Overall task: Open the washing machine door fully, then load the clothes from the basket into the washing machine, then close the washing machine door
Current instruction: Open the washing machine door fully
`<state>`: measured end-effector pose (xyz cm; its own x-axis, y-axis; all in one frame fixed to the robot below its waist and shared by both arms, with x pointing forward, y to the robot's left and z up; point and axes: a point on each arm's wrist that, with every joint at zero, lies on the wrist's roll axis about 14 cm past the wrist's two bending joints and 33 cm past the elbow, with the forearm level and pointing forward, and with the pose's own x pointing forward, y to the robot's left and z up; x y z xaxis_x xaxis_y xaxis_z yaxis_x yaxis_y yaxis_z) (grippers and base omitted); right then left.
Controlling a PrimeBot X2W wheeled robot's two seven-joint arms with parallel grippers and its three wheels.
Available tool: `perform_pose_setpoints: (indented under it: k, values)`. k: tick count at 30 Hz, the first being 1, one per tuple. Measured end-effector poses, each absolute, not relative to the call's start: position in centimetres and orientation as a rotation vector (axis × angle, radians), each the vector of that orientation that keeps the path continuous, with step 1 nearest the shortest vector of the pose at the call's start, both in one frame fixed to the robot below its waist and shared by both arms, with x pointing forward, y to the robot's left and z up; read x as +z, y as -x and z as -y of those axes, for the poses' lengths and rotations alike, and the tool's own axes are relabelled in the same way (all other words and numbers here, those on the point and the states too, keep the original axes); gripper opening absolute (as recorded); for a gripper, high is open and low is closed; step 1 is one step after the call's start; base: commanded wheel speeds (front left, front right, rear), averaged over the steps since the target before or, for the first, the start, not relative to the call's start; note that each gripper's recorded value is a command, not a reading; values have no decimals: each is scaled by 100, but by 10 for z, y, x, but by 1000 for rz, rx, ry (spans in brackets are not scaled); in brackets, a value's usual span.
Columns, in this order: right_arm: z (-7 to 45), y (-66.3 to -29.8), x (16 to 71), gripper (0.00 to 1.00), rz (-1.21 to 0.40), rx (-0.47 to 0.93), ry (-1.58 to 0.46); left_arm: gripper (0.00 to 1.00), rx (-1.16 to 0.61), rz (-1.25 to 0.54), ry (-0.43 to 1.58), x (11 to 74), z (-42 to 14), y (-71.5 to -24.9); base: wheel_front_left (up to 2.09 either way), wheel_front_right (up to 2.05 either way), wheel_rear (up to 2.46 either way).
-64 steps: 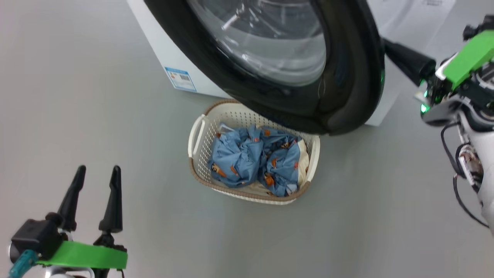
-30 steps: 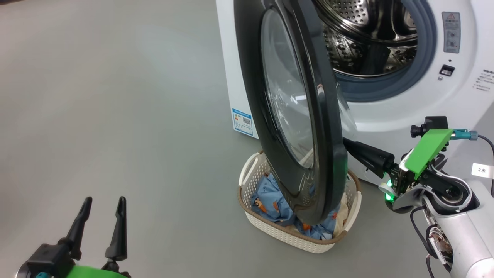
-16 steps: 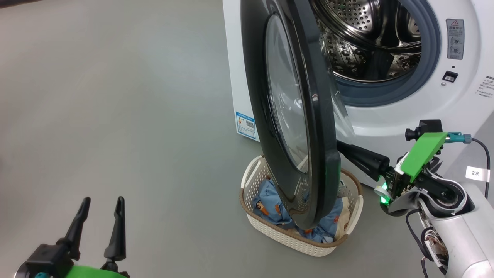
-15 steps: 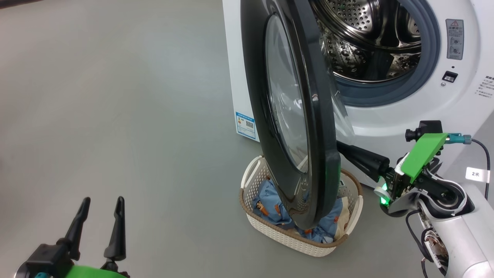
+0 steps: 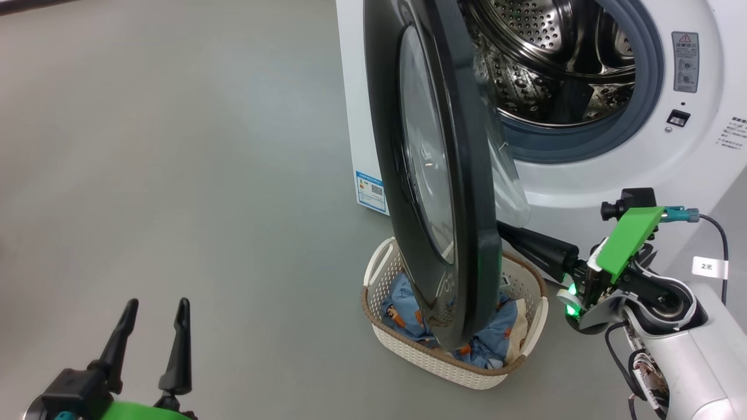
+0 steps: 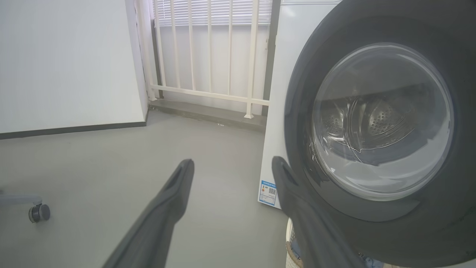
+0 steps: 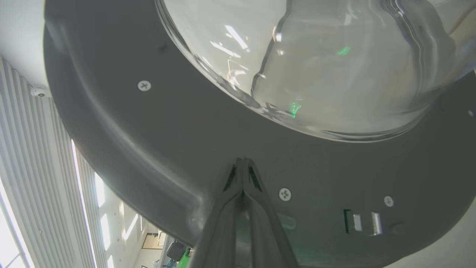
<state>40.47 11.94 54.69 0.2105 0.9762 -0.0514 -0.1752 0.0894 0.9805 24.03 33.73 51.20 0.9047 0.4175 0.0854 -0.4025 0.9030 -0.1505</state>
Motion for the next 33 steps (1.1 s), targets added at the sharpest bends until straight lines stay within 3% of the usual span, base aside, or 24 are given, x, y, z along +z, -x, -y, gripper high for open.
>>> perform_pose_setpoints:
  k: [15, 16, 17, 19, 20, 21, 26, 33]
  values:
    - [-115, -403, 551, 2, -940, 1088, -1111, 100, 401, 121, 127, 514, -332, -246, 0, 0, 0]
    - [-112, -406, 555, 16, -920, 1085, -1118, 100, 397, 122, 127, 514, -332, -247, 0, 0, 0]
    - [-109, -408, 560, 36, -896, 1084, -1125, 100, 393, 123, 127, 514, -331, -248, 0, 0, 0]
    - [-104, -411, 568, 51, -859, 1087, -1127, 100, 382, 124, 128, 514, -328, -251, 0, 0, 0]
    - [-100, -412, 570, 82, -843, 1085, -1130, 100, 375, 124, 125, 515, -327, -253, 0, 0, 0]
    - [-97, -412, 570, 96, -834, 1079, -1133, 100, 368, 124, 124, 515, -325, -255, 0, 0, 0]
    - [-75, -416, 569, 100, -760, 1022, -1085, 100, 329, 126, 126, 516, -317, -267, 0, 0, 0]
    - [-39, -434, 599, 100, -473, 923, -961, 100, 263, 140, 123, 522, -302, -287, 0, 0, 0]
